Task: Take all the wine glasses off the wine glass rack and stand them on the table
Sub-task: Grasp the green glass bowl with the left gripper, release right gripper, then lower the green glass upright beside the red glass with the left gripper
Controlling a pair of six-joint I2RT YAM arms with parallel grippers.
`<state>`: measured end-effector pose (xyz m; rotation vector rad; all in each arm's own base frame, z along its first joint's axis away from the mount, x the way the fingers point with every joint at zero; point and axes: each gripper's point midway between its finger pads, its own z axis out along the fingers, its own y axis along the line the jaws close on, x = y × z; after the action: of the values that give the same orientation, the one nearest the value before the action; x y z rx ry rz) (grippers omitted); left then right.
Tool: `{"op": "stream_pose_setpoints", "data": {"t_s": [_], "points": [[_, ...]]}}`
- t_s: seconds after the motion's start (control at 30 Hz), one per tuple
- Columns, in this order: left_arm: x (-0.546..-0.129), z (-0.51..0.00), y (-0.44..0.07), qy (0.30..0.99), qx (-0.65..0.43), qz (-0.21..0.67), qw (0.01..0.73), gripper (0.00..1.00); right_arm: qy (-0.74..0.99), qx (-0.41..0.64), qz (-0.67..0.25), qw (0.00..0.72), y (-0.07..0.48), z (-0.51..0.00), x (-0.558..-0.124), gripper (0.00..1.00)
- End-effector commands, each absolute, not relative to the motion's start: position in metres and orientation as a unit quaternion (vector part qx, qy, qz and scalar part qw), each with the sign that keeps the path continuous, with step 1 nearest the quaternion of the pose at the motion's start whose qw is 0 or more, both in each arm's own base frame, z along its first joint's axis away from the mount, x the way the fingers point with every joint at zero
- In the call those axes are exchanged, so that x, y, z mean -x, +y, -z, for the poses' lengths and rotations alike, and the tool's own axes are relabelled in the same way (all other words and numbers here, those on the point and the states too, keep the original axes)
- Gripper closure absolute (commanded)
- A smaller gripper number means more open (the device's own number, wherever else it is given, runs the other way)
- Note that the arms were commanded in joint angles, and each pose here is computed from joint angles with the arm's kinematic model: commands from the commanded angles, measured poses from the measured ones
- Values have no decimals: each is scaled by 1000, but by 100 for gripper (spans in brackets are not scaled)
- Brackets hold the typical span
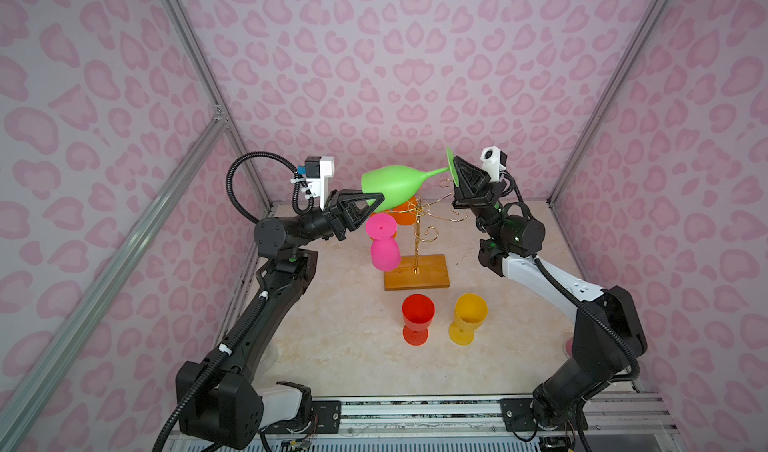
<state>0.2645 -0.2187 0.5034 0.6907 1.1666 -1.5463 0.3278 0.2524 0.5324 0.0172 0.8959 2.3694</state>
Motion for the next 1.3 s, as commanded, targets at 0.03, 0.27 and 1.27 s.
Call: {"op": "stream_pose_setpoints", "data": {"t_s": [0.03,0.27,1.27], "points": [[-260,-509,-215,483,-279,642,526,97,339,29,-889,307,254,-530,-318,78],[-209,-533,-206,461,-321,618,550,98,386,32,-853,350,243,-524,-330,55],[-136,-363,-139,836,-280,292,370,98,734,-129,-283,603,62,-427,-348,36]]}}
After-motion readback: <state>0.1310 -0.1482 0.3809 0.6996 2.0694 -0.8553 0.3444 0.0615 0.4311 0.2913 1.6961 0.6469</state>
